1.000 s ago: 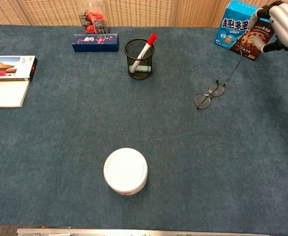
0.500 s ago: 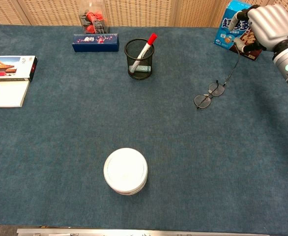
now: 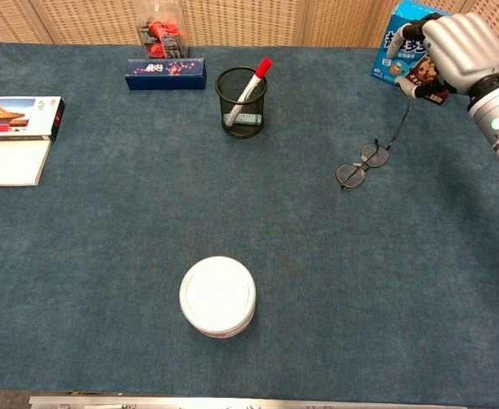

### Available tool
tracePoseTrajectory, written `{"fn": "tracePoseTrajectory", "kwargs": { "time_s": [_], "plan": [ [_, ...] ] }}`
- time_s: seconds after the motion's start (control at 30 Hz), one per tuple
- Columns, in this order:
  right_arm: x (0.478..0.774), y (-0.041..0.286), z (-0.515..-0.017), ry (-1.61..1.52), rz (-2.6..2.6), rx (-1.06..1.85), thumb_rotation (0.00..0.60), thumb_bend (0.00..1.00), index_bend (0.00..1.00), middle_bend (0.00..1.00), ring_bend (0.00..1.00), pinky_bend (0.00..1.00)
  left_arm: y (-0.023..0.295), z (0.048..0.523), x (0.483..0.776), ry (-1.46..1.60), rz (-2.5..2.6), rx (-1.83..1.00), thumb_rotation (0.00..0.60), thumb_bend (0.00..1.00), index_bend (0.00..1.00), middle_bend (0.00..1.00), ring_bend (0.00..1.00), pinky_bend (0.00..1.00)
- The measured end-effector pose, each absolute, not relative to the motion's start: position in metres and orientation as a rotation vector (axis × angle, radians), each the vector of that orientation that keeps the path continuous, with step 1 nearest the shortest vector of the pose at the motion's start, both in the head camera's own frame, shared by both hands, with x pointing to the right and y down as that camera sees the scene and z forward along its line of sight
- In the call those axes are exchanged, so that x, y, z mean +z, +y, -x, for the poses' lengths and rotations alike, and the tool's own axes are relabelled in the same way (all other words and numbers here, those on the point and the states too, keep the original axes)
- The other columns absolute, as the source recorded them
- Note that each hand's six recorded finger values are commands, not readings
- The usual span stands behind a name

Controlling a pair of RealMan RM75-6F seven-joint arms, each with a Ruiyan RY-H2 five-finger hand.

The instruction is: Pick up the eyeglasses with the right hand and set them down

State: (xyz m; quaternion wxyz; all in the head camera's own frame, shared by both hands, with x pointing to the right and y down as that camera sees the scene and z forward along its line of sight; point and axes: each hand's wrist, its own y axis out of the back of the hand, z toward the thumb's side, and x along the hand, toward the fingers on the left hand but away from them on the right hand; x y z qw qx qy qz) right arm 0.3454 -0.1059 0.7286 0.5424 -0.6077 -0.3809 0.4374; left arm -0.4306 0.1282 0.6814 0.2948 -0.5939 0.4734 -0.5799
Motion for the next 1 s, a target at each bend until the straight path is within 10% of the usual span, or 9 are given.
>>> {"fn": "tracePoseTrajectory", "kwargs": {
  "time_s": [1.0],
  "plan": [
    [0.77,-0.052,-0.308,-0.736,1.624,1.018,0.6,0.27,0.43,0.39,0.28,0.42,0.13,0.434,0.68,1.259,1.58,-1.551,0.6,0.33,0.47,0.4,0.31,0.45]
  ]
}}
